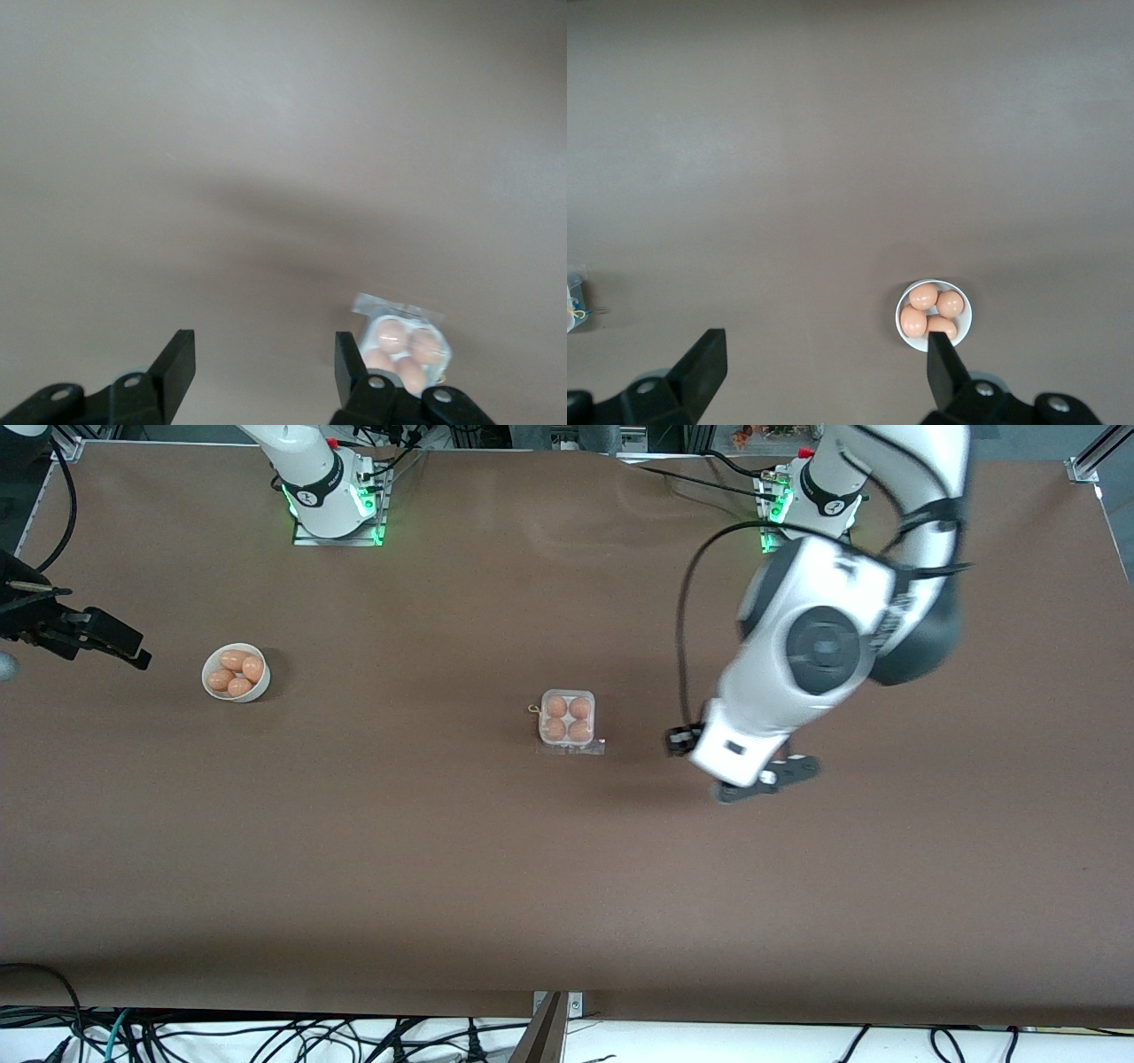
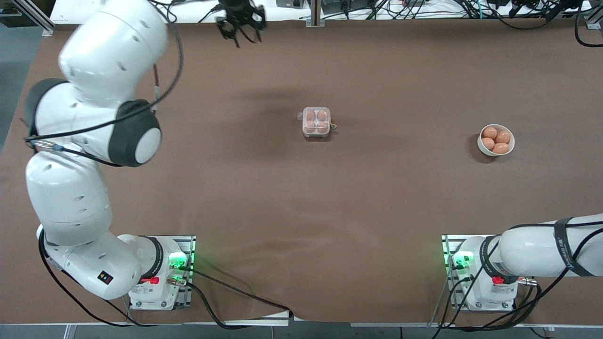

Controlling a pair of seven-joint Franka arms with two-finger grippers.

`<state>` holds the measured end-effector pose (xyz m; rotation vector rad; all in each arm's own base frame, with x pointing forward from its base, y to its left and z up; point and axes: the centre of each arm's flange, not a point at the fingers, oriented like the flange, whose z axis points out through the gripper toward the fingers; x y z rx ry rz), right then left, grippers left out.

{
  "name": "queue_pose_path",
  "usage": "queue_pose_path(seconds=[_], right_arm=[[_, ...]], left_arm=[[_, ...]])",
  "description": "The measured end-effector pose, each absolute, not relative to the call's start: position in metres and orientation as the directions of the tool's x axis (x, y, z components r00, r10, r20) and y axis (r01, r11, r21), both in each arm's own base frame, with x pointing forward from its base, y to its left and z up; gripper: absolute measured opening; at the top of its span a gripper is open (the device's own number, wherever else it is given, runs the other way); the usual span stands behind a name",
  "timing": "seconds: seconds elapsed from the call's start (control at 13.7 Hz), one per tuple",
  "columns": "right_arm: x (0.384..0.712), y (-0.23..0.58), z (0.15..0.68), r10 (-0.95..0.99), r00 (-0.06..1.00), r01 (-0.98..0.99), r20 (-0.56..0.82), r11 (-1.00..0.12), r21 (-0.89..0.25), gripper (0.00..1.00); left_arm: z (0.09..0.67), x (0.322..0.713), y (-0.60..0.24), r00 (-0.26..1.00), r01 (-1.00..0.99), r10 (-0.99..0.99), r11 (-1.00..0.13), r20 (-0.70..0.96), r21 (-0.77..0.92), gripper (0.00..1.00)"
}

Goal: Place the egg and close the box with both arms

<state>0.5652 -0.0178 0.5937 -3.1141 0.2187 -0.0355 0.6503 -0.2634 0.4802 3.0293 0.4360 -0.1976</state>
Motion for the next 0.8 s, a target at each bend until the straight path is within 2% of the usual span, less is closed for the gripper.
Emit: queue_pose_path(seconds=[0.22,0.36,0.58,0.8], right_arm=[[0.565,-0.018,0.594,-0.140,0.990,-0.139,0.021,-0.990,-0.021,1.00],[0.565,-0.018,0.594,-0.140,0.990,-0.139,0.021,-0.990,-0.021,1.00],[0.565,-0.018,0.594,-0.140,0.990,-0.139,0.021,-0.990,-0.021,1.00],[0.565,-0.018,0.594,-0.140,0.990,-0.139,0.021,-0.990,-0.021,1.00]], left_arm=[[0.517,0.664,-0.183,0.958,0.268,0.256,-0.960,-0.129,0.086,0.75],[0.526,0.668,-0.165,0.955,0.281,0.269,-0.955,-0.121,0.092,0.77],[0.524,0.670,-0.154,0.962,0.265,0.266,-0.964,-0.064,-0.034,0.81],[0.528,0.671,-0.143,0.981,0.191,0.195,-0.970,-0.013,-0.153,1.00]])
